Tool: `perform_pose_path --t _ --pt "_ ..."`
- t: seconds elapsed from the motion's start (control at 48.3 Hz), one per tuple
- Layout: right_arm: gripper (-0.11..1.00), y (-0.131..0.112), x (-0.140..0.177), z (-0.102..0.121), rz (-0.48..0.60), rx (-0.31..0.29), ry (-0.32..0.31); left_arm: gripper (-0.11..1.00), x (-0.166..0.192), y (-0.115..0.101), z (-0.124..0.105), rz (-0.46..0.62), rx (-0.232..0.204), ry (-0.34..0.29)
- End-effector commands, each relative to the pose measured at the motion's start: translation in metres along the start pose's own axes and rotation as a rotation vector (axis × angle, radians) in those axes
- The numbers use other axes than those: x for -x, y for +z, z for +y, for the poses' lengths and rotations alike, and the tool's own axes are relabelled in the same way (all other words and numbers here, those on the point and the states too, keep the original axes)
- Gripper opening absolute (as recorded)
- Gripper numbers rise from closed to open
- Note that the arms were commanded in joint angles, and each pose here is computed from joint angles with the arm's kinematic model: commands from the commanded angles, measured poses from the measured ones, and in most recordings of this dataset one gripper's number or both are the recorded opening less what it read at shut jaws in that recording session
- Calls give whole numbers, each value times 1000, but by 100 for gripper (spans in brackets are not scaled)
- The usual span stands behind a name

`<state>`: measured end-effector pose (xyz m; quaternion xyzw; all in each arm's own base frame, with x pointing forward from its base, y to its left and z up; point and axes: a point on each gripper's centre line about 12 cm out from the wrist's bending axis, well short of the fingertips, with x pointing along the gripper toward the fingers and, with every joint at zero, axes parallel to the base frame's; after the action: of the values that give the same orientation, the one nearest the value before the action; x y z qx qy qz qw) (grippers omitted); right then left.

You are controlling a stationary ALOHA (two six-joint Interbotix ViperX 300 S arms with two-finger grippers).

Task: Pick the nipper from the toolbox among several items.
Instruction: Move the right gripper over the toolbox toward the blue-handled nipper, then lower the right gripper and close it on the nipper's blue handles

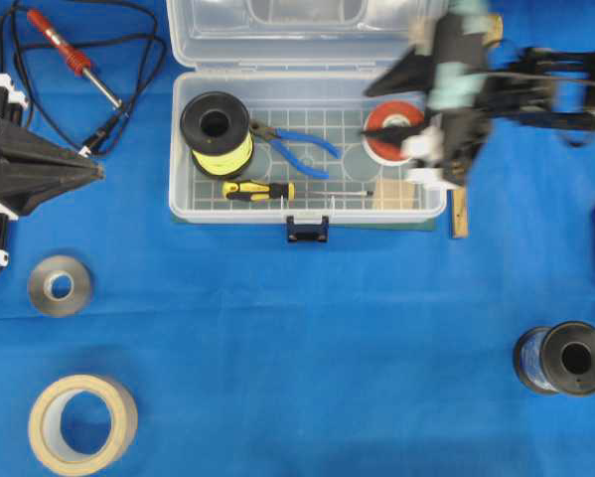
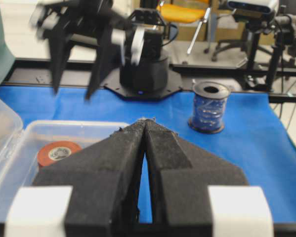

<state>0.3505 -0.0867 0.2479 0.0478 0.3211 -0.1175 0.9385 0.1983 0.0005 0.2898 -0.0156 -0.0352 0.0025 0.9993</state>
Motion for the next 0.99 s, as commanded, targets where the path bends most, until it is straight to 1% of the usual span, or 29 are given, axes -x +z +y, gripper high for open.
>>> perform_pose_path --t 0.0,0.166,0.332,0.539,0.622,0.705,0.787,0.829,0.87,0.974 --pt "76 14 -17 -5 41 0 -12 0 -4 6 0 -12 3 2" --pt "67 4 -58 -15 167 -8 -33 0 -4 4 1 -6 4 3" --pt "67 -11 -94 -19 240 -13 -38 0 -4 4 1 -5 4 3" --pt "67 -26 -126 -21 300 -16 -39 0 -4 3 1 3 6 4" --pt "66 -33 -139 -25 317 -23 -46 0 -4 2 1 4 6 4" --pt "65 -39 -146 -29 328 -29 -50 0 -4 2 0 5 7 3" --pt "61 -43 -150 -30 336 -22 -51 0 -4 2 0 6 15 3" --pt "57 -45 -151 -30 340 -21 -51 0 -4 2 1 4 15 4" --pt "50 -45 -150 -29 344 -11 -49 0 -4 2 1 6 18 5" --pt "22 -45 -150 -27 347 8 -42 0 -4 2 1 6 18 5"
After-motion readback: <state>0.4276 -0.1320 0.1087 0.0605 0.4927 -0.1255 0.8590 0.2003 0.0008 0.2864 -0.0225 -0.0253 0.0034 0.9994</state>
